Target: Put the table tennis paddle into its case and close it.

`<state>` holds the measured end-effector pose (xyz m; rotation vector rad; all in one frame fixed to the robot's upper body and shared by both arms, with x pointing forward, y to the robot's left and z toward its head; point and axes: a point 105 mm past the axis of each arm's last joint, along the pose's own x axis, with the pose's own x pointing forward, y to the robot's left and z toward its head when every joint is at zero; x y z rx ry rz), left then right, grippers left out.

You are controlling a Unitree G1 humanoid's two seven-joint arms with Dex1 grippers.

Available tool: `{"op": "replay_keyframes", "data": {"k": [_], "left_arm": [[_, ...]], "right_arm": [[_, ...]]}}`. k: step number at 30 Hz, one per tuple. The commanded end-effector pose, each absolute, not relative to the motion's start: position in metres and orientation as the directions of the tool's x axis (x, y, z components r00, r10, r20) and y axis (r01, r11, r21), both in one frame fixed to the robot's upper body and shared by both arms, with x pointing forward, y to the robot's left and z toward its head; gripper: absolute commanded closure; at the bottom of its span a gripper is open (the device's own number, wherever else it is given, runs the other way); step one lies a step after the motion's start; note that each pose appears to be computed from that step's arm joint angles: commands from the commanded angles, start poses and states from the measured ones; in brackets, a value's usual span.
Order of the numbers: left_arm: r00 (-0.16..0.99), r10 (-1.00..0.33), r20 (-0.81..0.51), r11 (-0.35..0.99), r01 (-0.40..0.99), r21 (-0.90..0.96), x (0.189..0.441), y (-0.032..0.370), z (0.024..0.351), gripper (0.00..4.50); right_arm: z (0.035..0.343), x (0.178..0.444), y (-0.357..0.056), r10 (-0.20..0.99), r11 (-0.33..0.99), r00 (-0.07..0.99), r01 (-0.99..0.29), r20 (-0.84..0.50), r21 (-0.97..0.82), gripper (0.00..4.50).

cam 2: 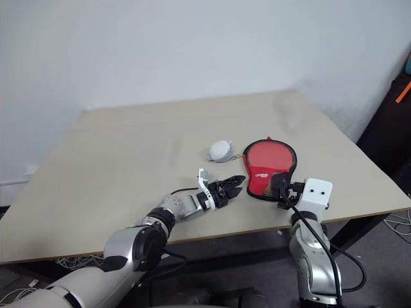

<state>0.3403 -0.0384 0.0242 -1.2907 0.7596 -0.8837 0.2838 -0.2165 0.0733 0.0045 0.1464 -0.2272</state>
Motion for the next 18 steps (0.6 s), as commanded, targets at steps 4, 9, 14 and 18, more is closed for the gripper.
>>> {"op": "replay_keyframes", "data": {"k": [4, 9, 14, 18], "left_arm": [[0.154, -0.977, -0.148, 0.133, 0.981, 0.143, 0.385, 0.012, 0.193, 1.04], [0.153, -0.976, -0.157, 0.13, 0.981, 0.144, 0.382, 0.012, 0.184, 1.04], [0.141, -0.973, -0.184, 0.115, 0.982, 0.149, 0.378, 0.016, 0.174, 1.04], [0.127, -0.974, -0.185, 0.101, 0.984, 0.145, 0.376, 0.017, 0.174, 1.04]], "right_arm": [[0.129, 0.345, -0.208, -0.152, 0.981, 0.987, 0.156, -0.045, 0.113, 0.05], [0.13, 0.346, -0.209, -0.155, 0.981, 0.987, 0.158, -0.031, 0.11, 0.05], [0.131, 0.347, -0.21, -0.159, 0.982, 0.987, 0.16, -0.019, 0.099, 0.05], [0.129, 0.345, -0.211, -0.162, 0.982, 0.987, 0.163, -0.016, 0.092, 0.05]]}}
